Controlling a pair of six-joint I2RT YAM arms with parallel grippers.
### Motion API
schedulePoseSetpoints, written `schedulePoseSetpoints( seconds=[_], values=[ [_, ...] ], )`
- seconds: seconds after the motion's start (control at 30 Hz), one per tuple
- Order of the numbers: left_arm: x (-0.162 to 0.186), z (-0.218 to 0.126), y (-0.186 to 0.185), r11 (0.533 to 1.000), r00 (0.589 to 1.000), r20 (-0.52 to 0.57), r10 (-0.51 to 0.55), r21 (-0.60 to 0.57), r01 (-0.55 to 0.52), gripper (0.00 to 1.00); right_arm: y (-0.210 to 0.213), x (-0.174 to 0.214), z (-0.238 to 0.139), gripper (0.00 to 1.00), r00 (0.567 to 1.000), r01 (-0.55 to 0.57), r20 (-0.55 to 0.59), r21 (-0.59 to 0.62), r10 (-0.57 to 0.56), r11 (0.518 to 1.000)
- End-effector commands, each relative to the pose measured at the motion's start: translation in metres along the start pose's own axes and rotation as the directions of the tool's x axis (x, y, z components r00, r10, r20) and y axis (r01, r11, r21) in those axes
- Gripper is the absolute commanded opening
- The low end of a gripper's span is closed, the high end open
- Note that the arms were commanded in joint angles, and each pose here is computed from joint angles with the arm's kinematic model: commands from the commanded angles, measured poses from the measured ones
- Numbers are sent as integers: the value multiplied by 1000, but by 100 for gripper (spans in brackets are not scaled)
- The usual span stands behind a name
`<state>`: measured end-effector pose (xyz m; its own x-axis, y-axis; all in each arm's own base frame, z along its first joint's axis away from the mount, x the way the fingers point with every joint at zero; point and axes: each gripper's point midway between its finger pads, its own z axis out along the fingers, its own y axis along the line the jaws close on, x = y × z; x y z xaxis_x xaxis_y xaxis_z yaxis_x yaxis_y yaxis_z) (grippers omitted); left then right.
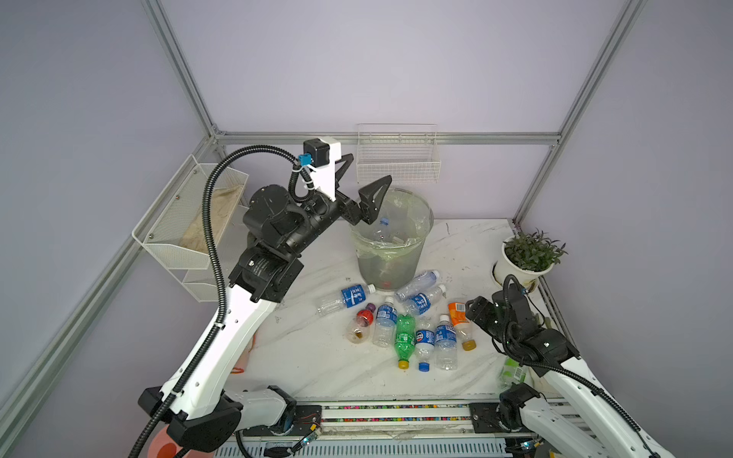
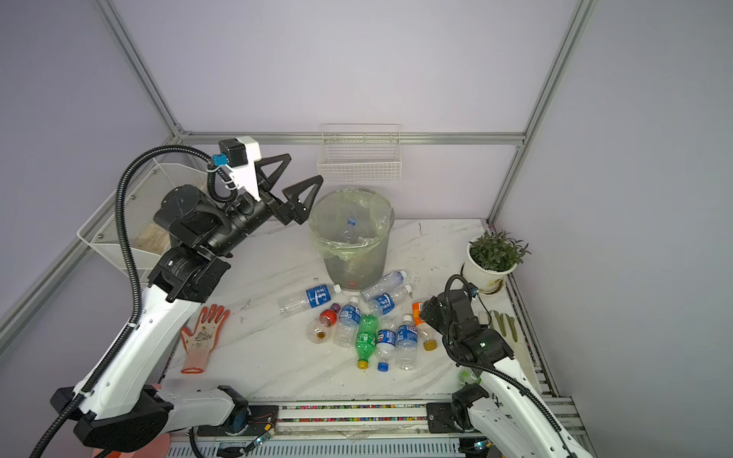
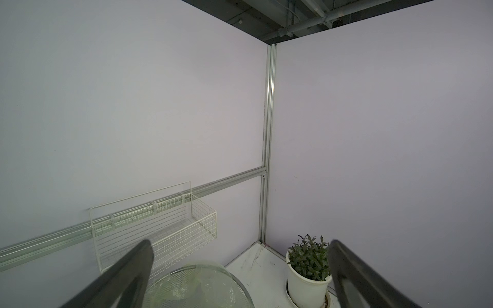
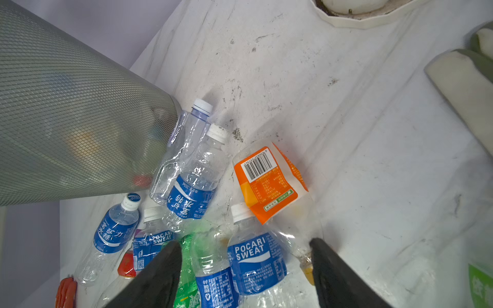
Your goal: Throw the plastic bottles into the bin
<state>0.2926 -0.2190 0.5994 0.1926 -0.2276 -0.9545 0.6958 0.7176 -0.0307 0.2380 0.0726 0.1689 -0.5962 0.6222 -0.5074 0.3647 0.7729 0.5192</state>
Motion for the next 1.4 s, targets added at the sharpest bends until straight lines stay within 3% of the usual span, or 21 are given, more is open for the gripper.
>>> schedulePoseSetpoints(
  seconds=[0.0,0.7,0.9,1.13,1.37],
  values=[
    [9,-14,-4,1000,1000,-8,-18,0,18,100,9,-1,4,80,999,48,-10,-26,-48,999],
    [127,-99,8,985,972,-203,-119,-148,90,99,26,23,30,71,964,228,-134,-44,-231,973],
    [163,-125,15,967,946,-265,-185,-221,127,99,61,37,25,70,945,288,-134,-87,-298,954],
    [218,-169,25,940,895,-383,-227,-328,98,100,124,61,6,67,917,335,-152,-202,-368,920],
    [245,-202,34,906,872,-404,-276,-413,95,100,162,96,8,68,893,374,-172,-233,-417,898]
  ],
)
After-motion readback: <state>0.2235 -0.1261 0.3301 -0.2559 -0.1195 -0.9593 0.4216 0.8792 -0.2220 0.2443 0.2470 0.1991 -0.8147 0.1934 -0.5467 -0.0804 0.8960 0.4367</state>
